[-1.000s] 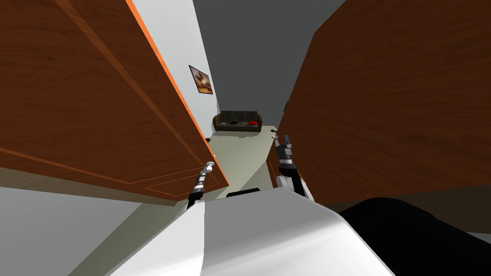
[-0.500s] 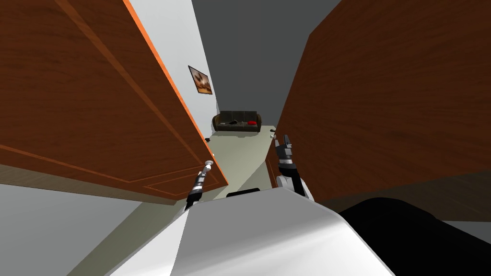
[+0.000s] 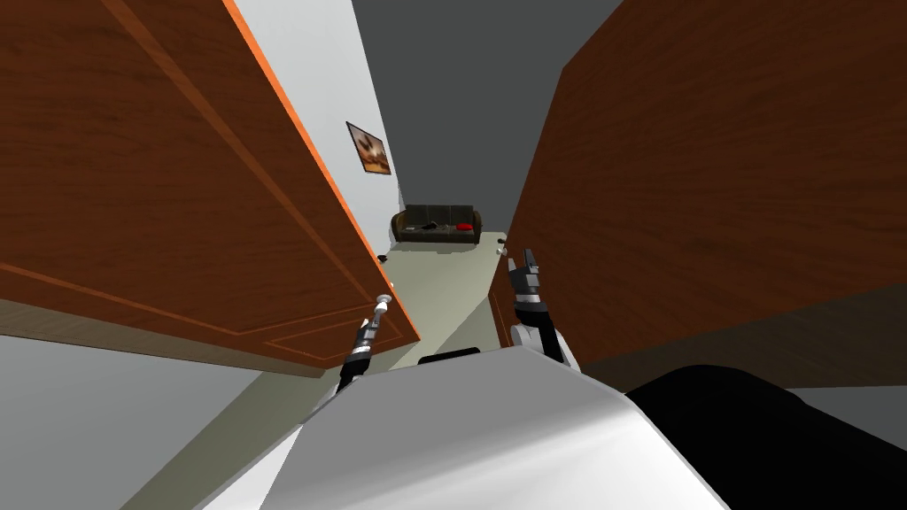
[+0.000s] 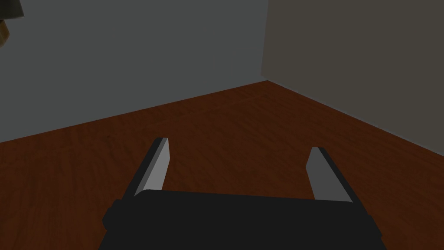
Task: Push the door open
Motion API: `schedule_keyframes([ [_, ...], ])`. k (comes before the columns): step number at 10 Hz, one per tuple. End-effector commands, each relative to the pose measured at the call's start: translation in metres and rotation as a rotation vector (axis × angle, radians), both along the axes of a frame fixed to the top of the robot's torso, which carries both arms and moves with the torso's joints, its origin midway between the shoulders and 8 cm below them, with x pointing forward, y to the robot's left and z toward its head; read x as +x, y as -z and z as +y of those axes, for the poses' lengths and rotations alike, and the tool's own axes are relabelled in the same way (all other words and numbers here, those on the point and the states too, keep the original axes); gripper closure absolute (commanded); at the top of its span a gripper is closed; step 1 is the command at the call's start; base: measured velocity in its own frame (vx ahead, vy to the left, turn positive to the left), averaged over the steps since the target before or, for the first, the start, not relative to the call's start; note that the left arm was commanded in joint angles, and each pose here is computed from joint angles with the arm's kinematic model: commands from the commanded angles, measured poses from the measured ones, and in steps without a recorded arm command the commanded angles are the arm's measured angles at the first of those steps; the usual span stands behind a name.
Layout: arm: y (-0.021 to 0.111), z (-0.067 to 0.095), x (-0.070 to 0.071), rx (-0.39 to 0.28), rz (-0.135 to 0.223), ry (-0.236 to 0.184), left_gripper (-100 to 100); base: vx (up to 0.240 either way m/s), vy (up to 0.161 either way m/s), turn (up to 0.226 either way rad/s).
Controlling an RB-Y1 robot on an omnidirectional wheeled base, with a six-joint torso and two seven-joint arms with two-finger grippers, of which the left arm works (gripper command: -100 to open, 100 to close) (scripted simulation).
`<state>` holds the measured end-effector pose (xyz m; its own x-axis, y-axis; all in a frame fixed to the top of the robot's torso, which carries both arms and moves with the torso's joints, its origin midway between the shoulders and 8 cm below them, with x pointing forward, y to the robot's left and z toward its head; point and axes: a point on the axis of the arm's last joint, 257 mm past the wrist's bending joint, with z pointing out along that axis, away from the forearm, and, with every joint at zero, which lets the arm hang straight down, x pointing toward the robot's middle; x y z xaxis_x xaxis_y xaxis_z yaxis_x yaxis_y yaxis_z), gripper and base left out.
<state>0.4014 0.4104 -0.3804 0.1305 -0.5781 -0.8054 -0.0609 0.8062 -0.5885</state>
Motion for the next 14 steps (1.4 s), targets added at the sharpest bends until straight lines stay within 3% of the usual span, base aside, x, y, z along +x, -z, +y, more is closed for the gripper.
schedule_keyframes([
  [1,0.001,0.005,-0.003,0.054,0.014,-0.005,-100,-0.048,-0.052,-0.020],
  [9,0.005,0.020,-0.013,0.251,0.061,-0.018,-100,-0.042,-0.037,-0.008],
  [14,0.008,0.034,-0.022,0.409,0.101,-0.027,-100,-0.039,-0.037,-0.012],
])
